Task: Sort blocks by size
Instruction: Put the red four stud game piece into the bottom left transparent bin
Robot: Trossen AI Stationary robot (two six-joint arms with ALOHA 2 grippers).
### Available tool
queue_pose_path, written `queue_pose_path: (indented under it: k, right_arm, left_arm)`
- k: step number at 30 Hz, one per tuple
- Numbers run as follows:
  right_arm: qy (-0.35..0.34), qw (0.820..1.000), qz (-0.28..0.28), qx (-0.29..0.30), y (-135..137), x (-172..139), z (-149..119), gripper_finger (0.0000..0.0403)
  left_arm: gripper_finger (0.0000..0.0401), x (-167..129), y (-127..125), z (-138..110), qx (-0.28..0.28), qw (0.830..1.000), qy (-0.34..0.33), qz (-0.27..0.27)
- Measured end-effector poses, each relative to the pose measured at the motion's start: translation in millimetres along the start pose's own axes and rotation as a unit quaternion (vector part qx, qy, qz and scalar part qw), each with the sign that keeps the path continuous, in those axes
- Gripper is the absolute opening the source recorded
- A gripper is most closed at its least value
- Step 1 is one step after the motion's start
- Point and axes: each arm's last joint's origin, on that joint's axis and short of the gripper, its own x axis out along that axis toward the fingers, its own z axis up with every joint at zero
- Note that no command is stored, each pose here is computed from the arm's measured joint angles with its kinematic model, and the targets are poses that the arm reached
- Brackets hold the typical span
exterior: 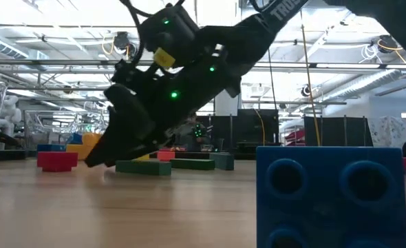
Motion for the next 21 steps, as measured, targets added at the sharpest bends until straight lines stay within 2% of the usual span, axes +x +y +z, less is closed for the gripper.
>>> queue_pose_path:
  k: [15,21]
  right_arm:
    - [-0.014,1.0,0.003,-0.005,4.0,38.5,10.3,0.0238]
    - [-0.016,1.0,0.006,-0.006,5.5,44.1,11.4,0.0269]
  left_arm:
    - [0.0249,0.0,0.4,0.4,-0.013,1.0,-0.006,0.002]
    - [0.0249,0.0,0.4,0.4,-0.013,1.0,-0.006,0.002]
